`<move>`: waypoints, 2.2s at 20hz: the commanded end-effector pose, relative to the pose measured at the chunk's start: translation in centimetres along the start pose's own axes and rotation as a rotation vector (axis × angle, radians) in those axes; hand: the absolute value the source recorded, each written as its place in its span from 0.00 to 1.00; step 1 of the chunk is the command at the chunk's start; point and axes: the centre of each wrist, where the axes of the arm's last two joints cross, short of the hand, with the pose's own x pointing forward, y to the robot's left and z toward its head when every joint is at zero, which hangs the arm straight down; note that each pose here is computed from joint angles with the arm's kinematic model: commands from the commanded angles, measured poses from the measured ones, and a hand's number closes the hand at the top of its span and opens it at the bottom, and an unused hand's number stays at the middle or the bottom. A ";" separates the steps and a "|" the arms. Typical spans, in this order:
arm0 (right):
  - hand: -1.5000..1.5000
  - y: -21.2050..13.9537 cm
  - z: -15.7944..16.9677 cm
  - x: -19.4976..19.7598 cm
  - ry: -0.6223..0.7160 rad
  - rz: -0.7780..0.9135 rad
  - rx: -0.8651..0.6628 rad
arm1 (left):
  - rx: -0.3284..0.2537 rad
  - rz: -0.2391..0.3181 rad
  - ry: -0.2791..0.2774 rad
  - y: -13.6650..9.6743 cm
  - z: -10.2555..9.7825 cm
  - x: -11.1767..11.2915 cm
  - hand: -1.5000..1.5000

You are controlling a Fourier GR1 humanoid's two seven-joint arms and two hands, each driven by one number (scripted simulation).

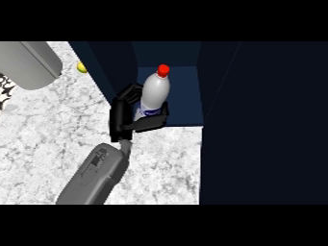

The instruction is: Pick up the bottled water, place it into the cabinet and close the cabinet

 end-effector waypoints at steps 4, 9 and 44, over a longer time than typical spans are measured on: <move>0.00 2.1 -1.0 1.9 -0.075 -0.088 0.031 | -0.056 -0.027 0.036 -2.1 -3.3 1.1 1.00; 0.00 1.5 -1.0 1.2 -0.071 -0.075 0.054 | 0.002 -0.067 -0.004 -2.4 -4.4 1.7 1.00; 0.00 1.7 -1.9 3.0 -0.087 -0.047 0.068 | -0.092 -0.040 -0.200 -3.7 -10.3 3.3 0.00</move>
